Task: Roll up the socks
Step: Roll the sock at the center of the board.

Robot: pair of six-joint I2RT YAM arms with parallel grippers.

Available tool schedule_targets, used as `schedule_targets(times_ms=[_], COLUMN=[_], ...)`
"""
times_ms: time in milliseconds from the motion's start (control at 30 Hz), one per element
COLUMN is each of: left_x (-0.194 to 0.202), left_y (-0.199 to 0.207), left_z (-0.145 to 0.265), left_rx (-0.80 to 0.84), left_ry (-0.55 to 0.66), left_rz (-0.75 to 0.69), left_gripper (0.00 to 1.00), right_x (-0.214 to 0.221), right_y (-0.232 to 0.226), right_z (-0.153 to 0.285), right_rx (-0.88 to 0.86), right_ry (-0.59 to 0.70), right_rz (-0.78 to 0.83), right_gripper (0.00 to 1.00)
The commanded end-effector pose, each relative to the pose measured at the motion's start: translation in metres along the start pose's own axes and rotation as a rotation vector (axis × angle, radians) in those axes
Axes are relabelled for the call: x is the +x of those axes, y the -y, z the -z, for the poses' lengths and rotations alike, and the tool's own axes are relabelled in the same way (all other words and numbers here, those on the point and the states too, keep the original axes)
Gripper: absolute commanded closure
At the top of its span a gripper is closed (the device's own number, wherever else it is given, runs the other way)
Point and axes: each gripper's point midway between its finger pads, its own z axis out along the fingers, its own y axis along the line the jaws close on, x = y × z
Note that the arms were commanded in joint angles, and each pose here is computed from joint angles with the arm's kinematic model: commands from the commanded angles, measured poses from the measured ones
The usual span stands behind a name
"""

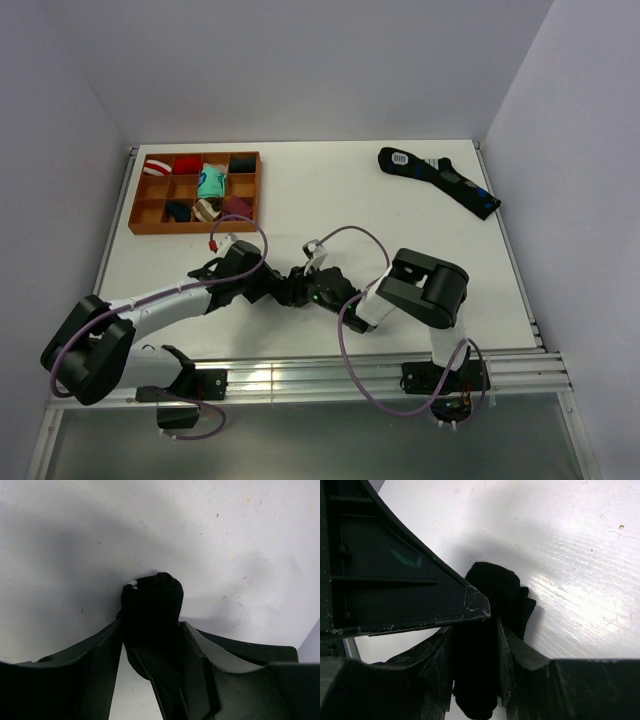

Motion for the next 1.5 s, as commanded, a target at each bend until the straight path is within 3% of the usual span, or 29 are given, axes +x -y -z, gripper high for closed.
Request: schedule_targets(times_ms=[0,867,1467], left_x=[0.000,0.002,0.007], left_y=[0.003,-0.006,-0.012], left_z=[0.005,-0.005,-0.019], left_rx=[0.038,0.058,-0.004], left_ry=[-0.014,-0.023,-0.022], left_rz=[-0.015,0.060,0.060], left_gripper=[0.46,0.46,0.45], right_x=[0.146,0.151,0.151], right_y=[0.112,0.112,0.088], right_z=[0.083,0.080,0.077], right_rx=[0.390,0.381,0.221], right_ry=[-0.555,-0.568,-0.569], right_rz=[0.052,0.045,-0.124], right_gripper=[0.92,0.92,0.92])
